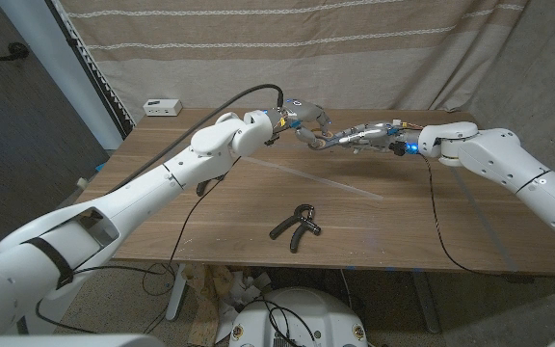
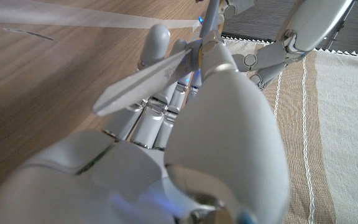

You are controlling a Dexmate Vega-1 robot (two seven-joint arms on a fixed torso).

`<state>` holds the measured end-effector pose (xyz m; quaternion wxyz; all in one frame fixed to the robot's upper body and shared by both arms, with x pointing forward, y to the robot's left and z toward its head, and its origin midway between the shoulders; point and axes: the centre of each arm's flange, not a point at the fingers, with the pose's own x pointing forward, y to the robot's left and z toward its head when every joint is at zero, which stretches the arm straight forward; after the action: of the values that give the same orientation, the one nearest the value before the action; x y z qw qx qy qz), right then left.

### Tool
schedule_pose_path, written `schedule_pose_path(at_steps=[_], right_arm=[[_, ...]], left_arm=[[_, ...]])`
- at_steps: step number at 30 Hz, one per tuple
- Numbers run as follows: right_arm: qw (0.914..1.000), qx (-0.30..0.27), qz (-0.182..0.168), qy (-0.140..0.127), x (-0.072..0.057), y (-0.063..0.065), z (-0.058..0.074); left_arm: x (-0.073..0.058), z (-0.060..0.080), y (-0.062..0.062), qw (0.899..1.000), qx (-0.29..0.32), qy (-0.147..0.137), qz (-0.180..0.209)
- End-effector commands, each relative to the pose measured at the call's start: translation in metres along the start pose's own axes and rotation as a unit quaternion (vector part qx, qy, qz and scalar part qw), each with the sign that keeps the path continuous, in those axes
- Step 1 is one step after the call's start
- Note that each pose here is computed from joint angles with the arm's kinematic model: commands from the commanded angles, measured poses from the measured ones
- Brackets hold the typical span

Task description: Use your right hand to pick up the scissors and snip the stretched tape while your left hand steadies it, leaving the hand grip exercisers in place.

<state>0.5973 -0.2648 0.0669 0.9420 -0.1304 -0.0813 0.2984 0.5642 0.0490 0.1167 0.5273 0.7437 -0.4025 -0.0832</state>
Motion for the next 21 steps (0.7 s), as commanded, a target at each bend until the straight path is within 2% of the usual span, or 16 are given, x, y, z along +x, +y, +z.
schedule_pose_path(at_steps=[1,21], right_arm=[[1.0,0.001,0.003,0.003,0.0038,-0.0013,0.0015],[0.9999,-0.01,0.002,-0.007,0.0035,0.0,0.0047]], left_arm=[[0.0051,0.0005,-0.0005,1.0,0.012,0.0,-0.001],[0.0134,-0.0019,-0.0054,1.0,0.01,-0.005,-0.012]])
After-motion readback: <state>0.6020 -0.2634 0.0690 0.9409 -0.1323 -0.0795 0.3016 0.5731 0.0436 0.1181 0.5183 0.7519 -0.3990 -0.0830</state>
